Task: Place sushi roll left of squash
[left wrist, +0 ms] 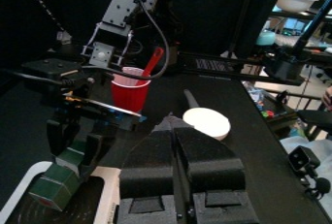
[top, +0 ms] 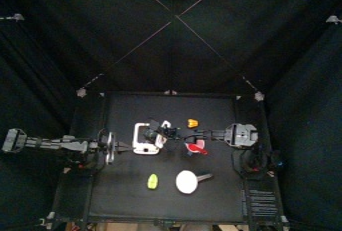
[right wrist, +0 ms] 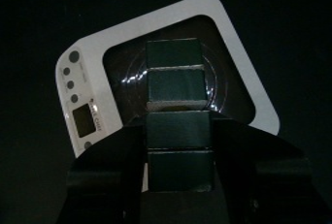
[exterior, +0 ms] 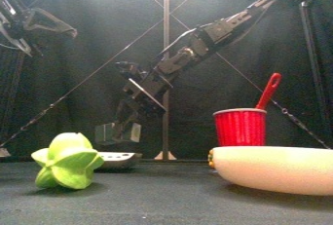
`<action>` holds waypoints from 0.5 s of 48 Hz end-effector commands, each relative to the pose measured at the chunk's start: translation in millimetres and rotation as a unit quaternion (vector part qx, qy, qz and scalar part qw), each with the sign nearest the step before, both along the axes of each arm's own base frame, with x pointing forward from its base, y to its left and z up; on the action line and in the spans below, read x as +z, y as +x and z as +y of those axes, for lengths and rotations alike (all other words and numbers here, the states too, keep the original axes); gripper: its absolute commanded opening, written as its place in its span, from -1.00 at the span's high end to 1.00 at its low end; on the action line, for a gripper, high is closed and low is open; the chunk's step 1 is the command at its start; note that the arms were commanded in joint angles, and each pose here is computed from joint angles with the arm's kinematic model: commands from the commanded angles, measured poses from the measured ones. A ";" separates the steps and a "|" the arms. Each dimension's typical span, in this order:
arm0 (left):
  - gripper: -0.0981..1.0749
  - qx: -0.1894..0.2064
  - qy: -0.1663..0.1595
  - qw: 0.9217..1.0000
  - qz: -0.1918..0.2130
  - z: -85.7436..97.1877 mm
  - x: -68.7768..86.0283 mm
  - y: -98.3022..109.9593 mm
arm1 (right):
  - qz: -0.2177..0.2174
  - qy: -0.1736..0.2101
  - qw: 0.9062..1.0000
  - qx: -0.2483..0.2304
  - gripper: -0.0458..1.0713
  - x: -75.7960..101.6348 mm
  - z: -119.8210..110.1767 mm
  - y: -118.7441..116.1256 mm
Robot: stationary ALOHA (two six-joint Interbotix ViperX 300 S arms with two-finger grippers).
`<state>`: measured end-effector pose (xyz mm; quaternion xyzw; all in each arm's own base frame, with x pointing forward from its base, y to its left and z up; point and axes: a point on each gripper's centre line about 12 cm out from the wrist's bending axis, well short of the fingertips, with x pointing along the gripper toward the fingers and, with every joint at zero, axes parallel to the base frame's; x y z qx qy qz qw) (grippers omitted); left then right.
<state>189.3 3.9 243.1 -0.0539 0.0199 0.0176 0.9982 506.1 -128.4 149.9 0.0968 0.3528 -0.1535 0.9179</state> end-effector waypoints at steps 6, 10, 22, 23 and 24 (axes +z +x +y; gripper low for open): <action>0.36 0.002 -0.002 1.000 -0.007 0.5 5.1 2.2 | -0.051 0.015 0.998 -0.028 -0.28 44.2 -10.6 -11.7; 0.36 0.002 -0.001 1.000 -0.007 0.5 5.1 2.2 | -0.061 0.032 0.997 -0.043 -0.28 51.1 -13.3 -18.6; 0.36 0.002 -0.001 1.000 -0.007 0.5 5.1 2.2 | -0.090 0.094 0.987 -0.092 -0.28 70.8 -19.2 -32.5; 0.36 0.002 -0.001 1.000 -0.007 0.5 5.1 2.2 | -0.090 0.096 0.987 -0.095 -0.28 71.3 -20.6 -33.3; 0.36 0.002 -0.001 1.000 -0.006 0.5 4.9 2.2 | -0.090 0.096 0.987 -0.097 -0.28 71.8 -21.2 -33.9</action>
